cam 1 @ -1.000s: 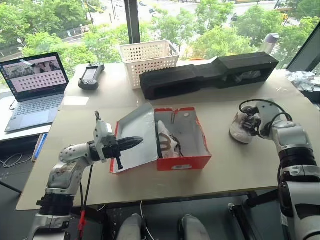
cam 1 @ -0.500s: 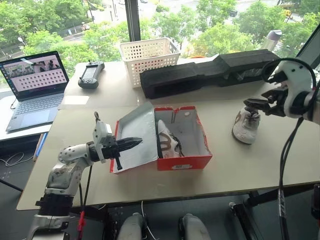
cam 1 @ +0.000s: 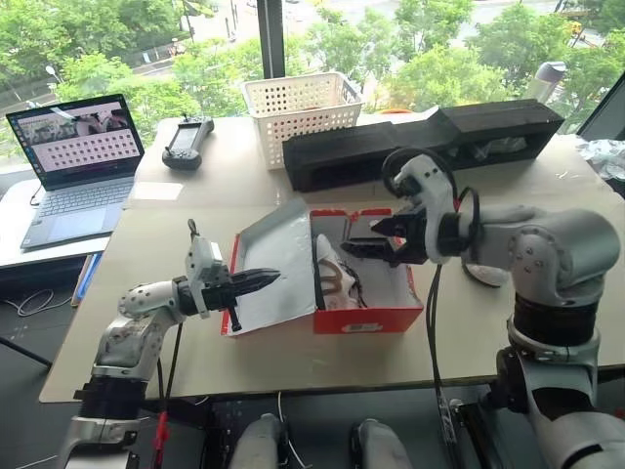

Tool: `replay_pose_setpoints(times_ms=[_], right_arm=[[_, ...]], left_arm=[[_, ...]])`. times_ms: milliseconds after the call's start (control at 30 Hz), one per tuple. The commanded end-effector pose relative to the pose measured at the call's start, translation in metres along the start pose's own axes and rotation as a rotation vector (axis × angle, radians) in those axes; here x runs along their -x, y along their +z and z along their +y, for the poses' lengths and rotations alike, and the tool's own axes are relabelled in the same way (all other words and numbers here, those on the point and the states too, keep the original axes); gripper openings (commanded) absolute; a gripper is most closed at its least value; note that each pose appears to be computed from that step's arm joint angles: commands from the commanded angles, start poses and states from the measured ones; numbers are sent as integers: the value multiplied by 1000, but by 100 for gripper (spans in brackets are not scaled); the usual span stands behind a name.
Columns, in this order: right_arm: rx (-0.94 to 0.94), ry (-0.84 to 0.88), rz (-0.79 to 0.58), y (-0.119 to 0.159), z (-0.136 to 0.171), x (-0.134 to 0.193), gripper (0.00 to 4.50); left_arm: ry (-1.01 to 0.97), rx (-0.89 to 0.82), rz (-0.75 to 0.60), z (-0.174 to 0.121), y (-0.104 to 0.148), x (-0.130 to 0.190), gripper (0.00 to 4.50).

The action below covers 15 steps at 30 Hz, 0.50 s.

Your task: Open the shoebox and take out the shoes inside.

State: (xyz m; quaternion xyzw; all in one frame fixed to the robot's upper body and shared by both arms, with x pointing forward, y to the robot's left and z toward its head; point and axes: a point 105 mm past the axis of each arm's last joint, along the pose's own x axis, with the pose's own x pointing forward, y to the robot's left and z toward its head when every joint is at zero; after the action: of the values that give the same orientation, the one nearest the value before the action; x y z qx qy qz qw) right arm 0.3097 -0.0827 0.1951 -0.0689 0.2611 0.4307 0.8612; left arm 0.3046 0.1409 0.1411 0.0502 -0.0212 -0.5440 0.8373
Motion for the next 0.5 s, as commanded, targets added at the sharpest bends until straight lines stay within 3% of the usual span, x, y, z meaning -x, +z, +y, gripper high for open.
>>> replay_pose_setpoints(times_ms=[33,500], right_arm=[[28,14,27,-8,6,-4,445],[-63,19,95,-38,-9,-54,445]], left_arm=[[6,-38,-25,2,9,-1,0],[19,-39,-12,1,8,1,0]])
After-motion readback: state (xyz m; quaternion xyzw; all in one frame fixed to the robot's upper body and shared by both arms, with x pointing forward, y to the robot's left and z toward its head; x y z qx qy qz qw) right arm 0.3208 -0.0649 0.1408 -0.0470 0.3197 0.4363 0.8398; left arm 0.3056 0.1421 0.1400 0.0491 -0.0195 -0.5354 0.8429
